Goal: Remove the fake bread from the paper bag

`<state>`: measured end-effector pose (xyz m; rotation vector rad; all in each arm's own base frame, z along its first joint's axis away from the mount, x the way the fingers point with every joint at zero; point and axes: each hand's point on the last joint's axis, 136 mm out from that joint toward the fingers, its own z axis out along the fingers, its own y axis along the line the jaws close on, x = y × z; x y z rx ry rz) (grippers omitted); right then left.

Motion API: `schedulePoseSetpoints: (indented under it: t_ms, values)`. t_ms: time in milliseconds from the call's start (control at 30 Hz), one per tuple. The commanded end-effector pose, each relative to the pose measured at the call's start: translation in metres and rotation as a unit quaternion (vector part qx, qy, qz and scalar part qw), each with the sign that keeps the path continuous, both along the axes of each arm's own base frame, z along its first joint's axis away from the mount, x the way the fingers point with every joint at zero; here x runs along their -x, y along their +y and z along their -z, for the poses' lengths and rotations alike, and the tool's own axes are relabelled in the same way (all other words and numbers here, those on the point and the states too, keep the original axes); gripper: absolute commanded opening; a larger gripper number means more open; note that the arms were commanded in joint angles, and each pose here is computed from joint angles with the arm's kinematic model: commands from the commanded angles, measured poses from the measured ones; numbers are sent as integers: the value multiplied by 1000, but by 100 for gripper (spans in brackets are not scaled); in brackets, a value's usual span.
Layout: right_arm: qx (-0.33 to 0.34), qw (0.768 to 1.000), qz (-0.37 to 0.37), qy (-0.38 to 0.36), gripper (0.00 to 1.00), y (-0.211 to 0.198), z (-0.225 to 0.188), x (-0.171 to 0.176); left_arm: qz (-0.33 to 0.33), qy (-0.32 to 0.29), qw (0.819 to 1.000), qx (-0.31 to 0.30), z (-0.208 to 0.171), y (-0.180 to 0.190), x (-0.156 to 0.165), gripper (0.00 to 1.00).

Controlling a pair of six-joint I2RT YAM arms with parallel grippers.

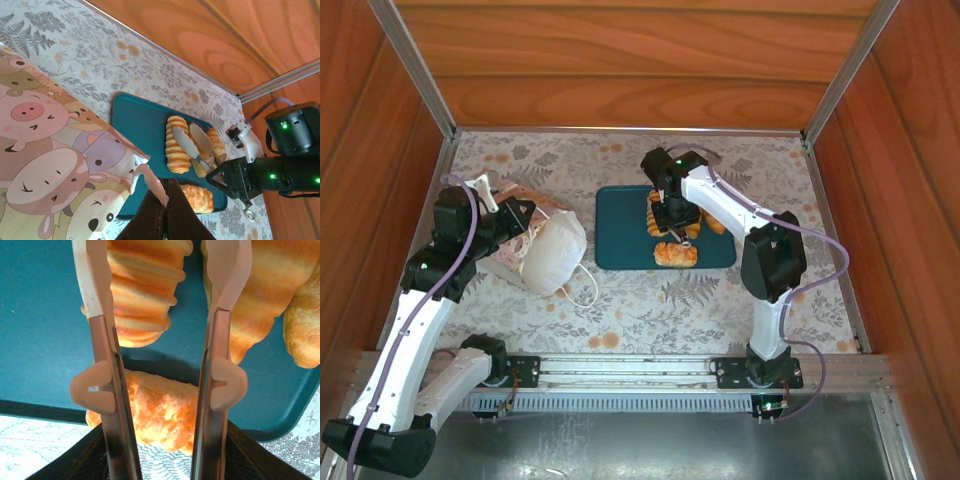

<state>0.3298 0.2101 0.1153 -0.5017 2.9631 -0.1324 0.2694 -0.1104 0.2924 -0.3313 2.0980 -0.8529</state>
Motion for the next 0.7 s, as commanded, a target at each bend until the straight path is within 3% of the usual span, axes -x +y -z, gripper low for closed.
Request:
schedulePoseSetpoints:
  t_ms: [0,233,667]
  values:
    - [-16,999,-22,-16,54,0,-21,3,4,-14,1000,8,-10,-1,-1,0]
    - [-52,997,-43,-34,58,15,-31,2,4,-13,1000,9,-10,-2,-2,0]
    - [49,995,-82,-11,57,-7,-11,16,3,-16,1000,11,-12,-1,0,0]
